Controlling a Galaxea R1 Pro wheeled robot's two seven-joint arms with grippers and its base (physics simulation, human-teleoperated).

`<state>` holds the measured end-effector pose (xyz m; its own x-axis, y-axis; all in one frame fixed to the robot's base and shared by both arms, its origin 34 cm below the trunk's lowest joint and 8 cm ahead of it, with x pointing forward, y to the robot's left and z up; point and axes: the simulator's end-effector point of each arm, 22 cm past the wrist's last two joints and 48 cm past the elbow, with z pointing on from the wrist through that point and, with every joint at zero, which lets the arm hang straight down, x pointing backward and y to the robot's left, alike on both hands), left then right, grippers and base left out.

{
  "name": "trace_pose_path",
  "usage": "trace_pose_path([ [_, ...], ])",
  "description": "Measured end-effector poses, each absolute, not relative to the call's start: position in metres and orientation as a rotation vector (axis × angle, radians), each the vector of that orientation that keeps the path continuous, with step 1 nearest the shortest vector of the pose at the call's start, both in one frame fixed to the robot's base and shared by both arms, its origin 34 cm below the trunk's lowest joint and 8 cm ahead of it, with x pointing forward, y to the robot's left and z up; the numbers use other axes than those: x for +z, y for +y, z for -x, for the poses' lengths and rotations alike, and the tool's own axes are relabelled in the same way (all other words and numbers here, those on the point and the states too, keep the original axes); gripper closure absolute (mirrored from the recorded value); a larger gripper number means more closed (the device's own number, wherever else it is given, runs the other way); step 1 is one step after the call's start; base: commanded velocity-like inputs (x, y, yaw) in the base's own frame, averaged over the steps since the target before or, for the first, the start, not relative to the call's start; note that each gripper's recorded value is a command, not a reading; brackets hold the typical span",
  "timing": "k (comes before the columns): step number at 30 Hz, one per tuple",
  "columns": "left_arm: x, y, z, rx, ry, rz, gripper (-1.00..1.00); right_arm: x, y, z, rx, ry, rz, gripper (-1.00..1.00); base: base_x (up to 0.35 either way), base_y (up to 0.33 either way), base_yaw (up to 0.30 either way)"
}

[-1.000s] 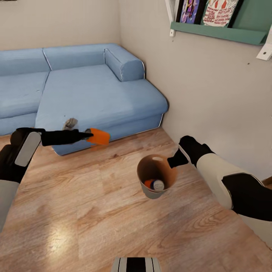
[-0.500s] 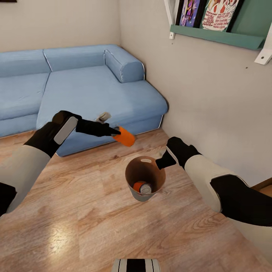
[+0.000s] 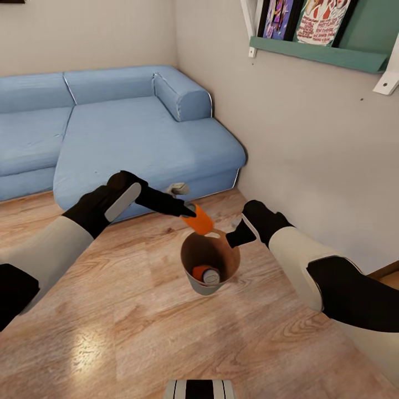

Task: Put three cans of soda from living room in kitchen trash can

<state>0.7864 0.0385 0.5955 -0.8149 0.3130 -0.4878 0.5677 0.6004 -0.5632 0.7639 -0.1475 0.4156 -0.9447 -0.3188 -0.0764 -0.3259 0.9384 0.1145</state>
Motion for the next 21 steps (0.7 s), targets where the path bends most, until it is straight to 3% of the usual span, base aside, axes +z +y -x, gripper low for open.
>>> trace_pose_path([
  [21,0.564,0.027,-0.756,-0.969,2.558,-0.878,1.0,0.416,-0.147,-0.765,0.188,3.034,0.51,1.0,0.0,0.0,0.0],
])
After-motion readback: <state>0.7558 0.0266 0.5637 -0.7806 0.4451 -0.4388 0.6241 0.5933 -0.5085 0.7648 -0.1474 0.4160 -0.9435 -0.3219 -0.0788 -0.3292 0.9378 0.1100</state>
